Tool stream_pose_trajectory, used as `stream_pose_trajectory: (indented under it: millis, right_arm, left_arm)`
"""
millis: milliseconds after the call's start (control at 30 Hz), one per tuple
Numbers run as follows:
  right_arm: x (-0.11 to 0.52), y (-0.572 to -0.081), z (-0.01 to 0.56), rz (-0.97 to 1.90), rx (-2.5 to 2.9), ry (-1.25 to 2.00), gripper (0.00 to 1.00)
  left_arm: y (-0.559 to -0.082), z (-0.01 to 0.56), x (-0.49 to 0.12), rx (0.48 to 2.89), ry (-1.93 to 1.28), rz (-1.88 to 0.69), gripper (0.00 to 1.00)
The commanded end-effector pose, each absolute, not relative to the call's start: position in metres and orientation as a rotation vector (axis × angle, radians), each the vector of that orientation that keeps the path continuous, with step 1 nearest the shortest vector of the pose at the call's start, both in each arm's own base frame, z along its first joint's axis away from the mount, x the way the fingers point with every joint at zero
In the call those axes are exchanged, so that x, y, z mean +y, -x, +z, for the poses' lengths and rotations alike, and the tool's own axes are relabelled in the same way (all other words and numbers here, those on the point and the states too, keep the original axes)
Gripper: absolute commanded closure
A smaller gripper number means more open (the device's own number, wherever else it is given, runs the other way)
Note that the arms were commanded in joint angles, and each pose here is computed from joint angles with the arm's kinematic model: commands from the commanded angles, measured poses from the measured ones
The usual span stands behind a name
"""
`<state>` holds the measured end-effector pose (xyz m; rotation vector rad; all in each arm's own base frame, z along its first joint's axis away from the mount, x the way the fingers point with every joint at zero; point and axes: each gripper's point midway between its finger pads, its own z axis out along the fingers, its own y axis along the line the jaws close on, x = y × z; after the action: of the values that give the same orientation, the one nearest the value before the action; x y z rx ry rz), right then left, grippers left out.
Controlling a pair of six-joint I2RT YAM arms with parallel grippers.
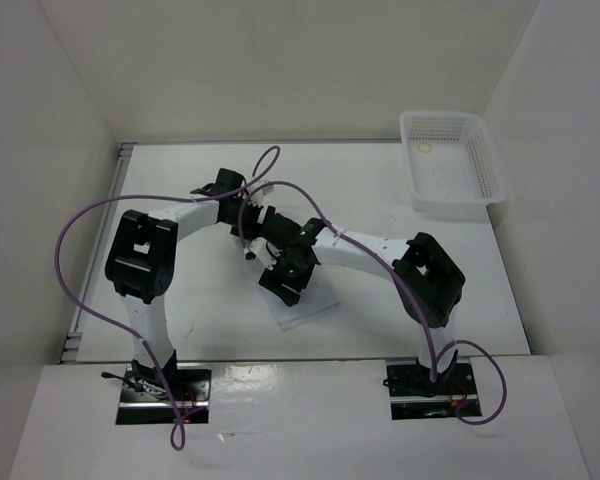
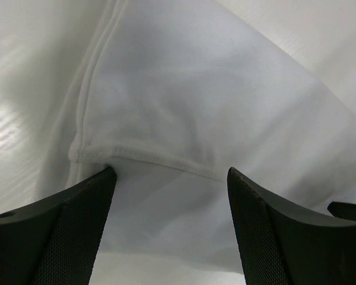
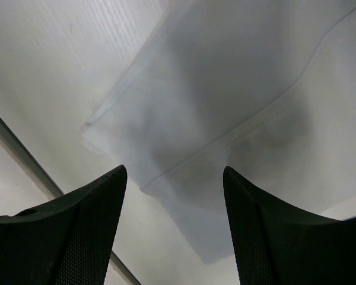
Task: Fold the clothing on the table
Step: Fold the skirt
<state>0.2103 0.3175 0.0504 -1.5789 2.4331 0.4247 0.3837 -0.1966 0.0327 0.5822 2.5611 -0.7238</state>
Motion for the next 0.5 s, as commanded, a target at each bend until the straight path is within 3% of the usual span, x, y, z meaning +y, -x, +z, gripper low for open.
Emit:
stream_pose_trajectory:
  millis: [0,467]
  right_arm:
    - [0.344,-0.219,0.061,0.467,2.313,1.608,0.29]
    - [0.349,-0.188,0.041,0.593,2.274,1.801,0.29]
  left_arm:
    - [-0.379,-0.016,-0.156,2.724,-0.476,-0.562,0.16]
    - [-0.386,-0.007,-0.153,2.703,-0.457,-0.581,0.16]
